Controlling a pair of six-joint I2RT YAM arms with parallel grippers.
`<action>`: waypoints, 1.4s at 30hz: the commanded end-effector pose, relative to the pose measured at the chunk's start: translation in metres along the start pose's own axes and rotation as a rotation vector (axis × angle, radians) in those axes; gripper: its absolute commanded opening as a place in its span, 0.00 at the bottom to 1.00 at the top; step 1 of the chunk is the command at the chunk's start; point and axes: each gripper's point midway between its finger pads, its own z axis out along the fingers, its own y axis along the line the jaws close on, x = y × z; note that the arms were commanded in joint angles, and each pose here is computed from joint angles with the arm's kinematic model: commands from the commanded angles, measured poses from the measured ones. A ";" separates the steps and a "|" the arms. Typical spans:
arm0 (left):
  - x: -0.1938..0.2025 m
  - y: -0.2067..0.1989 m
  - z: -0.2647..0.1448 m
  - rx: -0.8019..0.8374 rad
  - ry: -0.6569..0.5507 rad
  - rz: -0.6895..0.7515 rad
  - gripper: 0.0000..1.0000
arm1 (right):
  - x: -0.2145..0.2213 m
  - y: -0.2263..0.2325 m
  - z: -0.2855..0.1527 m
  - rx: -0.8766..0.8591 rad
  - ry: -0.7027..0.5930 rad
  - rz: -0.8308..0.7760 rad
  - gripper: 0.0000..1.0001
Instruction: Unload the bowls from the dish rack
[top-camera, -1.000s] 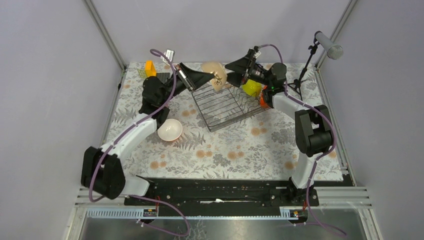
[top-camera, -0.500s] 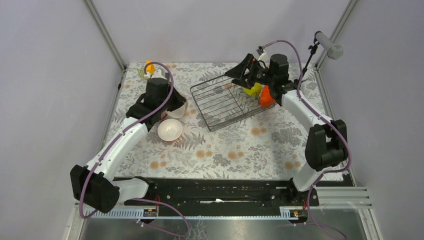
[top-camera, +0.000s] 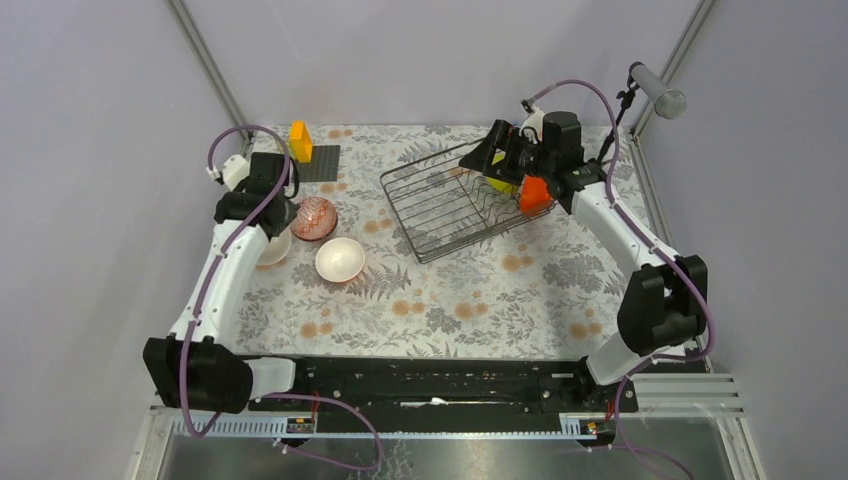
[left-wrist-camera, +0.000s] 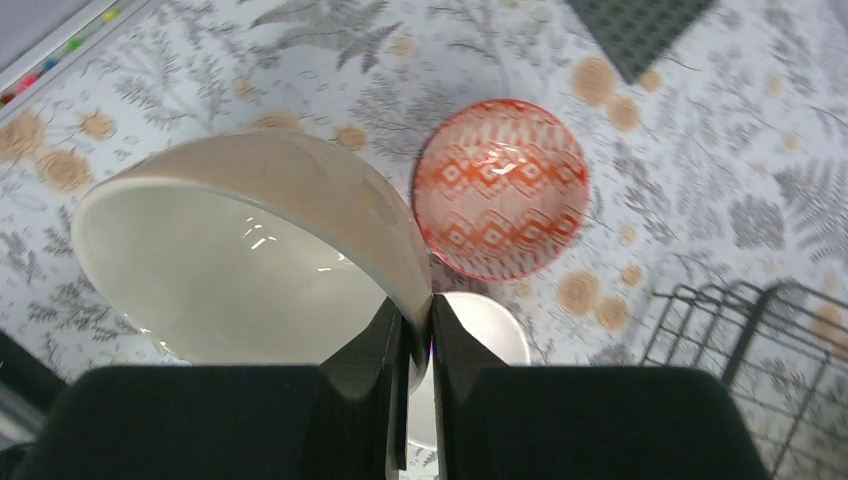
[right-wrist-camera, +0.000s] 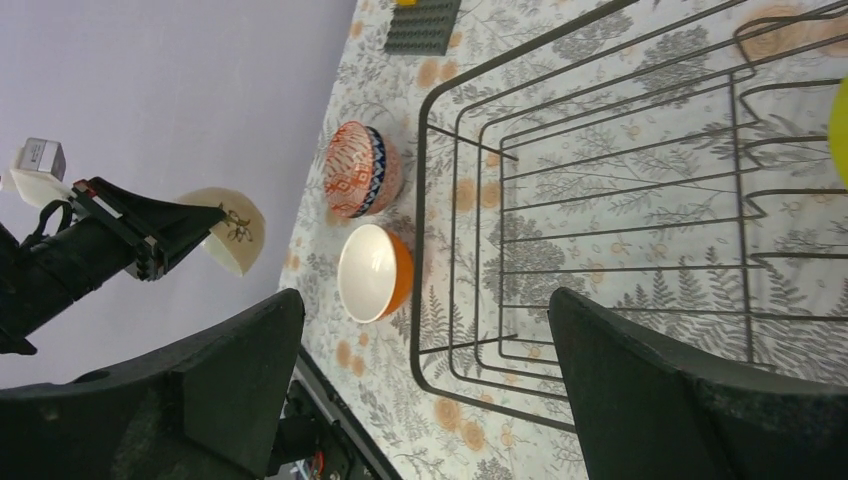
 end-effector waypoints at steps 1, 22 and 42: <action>-0.004 0.026 0.022 -0.115 0.026 -0.106 0.01 | -0.020 0.018 -0.028 0.027 -0.092 -0.115 1.00; 0.085 0.070 0.112 -0.350 0.403 -0.210 0.30 | -0.020 0.020 -0.046 0.062 -0.140 -0.171 1.00; 0.027 -0.015 0.025 0.288 0.223 -0.219 0.59 | -0.036 -0.055 -0.056 0.574 -0.130 -0.288 1.00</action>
